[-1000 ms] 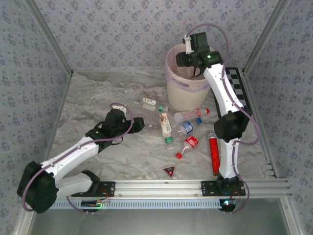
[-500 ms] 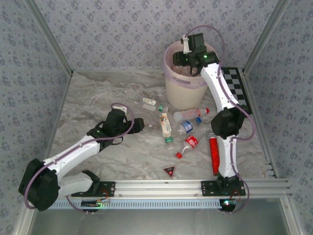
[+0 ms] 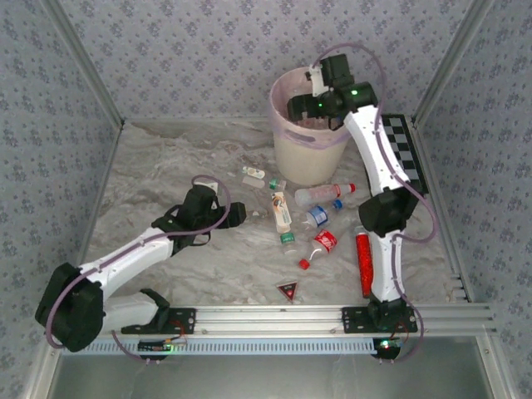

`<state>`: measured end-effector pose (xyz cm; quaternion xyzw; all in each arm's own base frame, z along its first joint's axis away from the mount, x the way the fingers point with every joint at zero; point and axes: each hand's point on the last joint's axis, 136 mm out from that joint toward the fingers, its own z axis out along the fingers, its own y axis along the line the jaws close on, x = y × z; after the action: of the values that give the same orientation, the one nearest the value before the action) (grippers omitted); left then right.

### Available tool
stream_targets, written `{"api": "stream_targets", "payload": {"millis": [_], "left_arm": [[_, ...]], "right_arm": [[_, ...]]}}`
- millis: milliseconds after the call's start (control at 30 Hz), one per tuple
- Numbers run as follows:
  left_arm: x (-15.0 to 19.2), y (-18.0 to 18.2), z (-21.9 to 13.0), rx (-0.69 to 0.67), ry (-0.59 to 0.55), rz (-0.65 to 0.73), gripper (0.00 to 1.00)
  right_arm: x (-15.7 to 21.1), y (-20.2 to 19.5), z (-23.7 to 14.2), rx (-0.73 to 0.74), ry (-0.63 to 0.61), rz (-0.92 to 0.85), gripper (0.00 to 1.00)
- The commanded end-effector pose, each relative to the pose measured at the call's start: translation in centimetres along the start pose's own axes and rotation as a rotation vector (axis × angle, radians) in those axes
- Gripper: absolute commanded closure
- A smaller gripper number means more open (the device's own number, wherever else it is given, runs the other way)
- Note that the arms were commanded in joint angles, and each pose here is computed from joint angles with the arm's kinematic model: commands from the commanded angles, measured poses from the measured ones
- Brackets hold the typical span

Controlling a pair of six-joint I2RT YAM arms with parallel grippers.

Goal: Put the plastic bottles in the bin

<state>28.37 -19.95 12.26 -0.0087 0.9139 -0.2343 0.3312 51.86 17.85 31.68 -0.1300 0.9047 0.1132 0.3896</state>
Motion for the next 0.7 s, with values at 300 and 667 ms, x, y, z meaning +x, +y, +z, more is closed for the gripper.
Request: {"api": "stream_targets", "payload": {"millis": [300, 667], "left_arm": [[-3.0, -0.4, 1.1, -0.080, -0.021, -0.172, 0.04], [-5.4, -3.0, 6.6, -0.050, 0.002, -0.582, 0.01]], "right_arm": [[0.9, -3.2, -13.3, 0.078, -0.166, 0.065, 0.00], [11.2, -6.9, -17.2, 0.123, -0.210, 0.351, 0.00]]}}
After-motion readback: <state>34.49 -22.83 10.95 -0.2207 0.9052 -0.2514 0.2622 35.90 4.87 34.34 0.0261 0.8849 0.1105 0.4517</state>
